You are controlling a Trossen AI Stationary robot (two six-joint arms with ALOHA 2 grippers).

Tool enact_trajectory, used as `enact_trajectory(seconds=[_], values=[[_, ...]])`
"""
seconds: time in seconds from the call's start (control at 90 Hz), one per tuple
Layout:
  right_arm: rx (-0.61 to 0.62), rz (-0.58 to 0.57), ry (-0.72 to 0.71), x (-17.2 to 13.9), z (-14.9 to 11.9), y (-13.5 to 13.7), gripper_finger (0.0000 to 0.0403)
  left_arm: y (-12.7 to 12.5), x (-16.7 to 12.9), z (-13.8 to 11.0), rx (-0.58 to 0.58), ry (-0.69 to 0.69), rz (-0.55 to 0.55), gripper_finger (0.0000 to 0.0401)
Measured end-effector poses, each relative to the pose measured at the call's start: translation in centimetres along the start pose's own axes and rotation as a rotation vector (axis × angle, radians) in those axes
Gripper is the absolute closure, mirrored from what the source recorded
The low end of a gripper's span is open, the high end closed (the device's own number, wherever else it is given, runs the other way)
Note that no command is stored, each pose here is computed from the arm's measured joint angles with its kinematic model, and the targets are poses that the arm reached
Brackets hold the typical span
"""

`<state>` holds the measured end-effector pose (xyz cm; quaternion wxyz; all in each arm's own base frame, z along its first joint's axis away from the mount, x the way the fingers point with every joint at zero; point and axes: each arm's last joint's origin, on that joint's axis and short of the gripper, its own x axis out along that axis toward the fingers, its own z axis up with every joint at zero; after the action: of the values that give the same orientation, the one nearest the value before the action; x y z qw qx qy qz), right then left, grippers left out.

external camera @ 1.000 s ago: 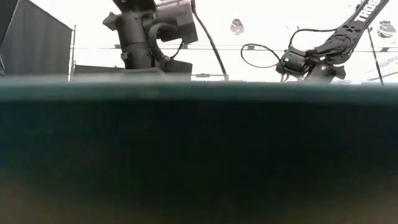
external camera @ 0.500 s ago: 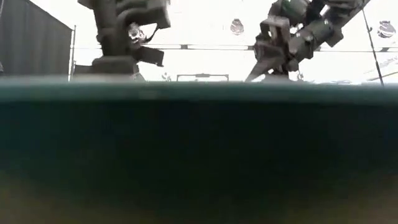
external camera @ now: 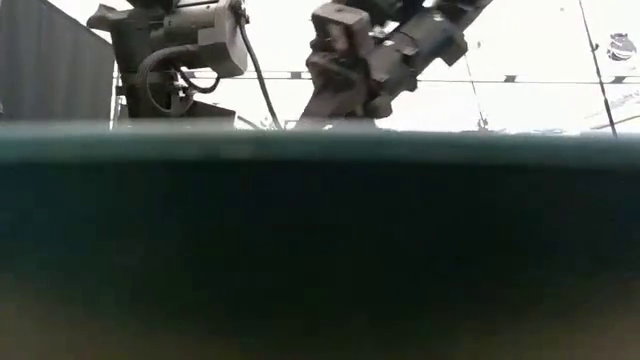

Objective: Set table place
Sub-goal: Fold the blue napkin

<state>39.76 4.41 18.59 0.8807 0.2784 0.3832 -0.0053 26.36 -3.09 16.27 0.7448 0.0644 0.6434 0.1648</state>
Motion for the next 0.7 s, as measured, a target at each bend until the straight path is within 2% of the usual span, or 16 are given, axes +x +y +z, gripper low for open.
enact_trajectory(seconds=[0.222, 0.411, 0.544, 0.7], values=[[-0.045, 0.016, 0.047, 4.4, -0.2, 2.1, 0.0248, 0.1, 0.0, -0.2, -0.001, 0.018, 0.017, 0.0285], [-0.059, 0.014, 0.07, 5.7, -0.4, 2.8, 0.0248, 0.2, 0.3, -0.8, 0.017, 0.051, 0.047, 0.0285], [-0.047, -0.055, 0.151, 5.6, -1.2, 2.0, 0.0248, 0.2, 0.9, -1.4, -0.001, 0.07, 0.041, 0.0285], [-0.043, -0.196, 0.279, 4.8, -2.4, 1.0, 0.0248, 0.3, 1.3, -1.7, -0.051, 0.094, 0.014, 0.0285]])
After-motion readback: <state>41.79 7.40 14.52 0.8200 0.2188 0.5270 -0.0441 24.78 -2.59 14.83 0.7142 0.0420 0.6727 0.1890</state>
